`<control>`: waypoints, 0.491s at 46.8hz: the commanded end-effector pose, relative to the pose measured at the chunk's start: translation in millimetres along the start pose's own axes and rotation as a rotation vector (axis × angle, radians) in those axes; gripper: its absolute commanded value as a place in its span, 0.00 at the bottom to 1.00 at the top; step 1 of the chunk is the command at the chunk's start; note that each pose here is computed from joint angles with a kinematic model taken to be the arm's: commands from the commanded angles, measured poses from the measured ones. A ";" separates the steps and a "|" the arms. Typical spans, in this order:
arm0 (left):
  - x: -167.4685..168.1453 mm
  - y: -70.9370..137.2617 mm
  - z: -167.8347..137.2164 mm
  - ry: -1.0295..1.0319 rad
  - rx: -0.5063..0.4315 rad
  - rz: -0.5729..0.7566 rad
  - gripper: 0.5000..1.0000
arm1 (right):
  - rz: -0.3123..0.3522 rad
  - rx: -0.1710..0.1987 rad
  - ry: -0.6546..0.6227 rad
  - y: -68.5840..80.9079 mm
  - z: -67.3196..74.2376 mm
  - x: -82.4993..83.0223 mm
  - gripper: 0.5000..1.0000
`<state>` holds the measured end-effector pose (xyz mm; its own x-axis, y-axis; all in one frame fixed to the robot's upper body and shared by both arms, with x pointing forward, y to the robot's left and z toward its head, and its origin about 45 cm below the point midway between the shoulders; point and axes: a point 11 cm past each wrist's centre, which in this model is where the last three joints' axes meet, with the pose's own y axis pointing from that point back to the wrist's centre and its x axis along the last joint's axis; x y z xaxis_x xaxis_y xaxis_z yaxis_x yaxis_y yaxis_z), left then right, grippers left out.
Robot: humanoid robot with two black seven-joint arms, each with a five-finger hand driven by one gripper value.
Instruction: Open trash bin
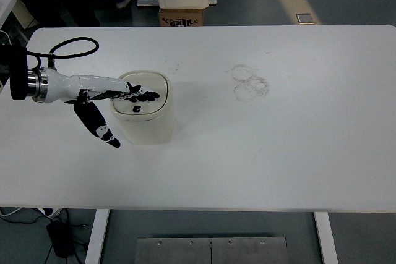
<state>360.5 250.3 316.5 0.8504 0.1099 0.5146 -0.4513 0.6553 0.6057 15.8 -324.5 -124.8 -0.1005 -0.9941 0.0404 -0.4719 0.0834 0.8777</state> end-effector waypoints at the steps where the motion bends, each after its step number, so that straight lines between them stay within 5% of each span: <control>1: 4.6 1.7 3.6 -0.007 -0.005 0.011 1.00 | -0.001 0.000 0.001 0.0 0.0 -0.1 0.98; 23: 53.1 25.9 17.0 0.033 -0.037 0.128 1.00 | 0.001 0.000 0.000 0.0 0.0 0.1 0.98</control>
<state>385.8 256.2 366.7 0.8013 0.2040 0.5624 -0.5335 0.6690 0.5175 15.8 -324.5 -124.8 -0.1011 -0.9941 0.0399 -0.4720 0.0833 0.8777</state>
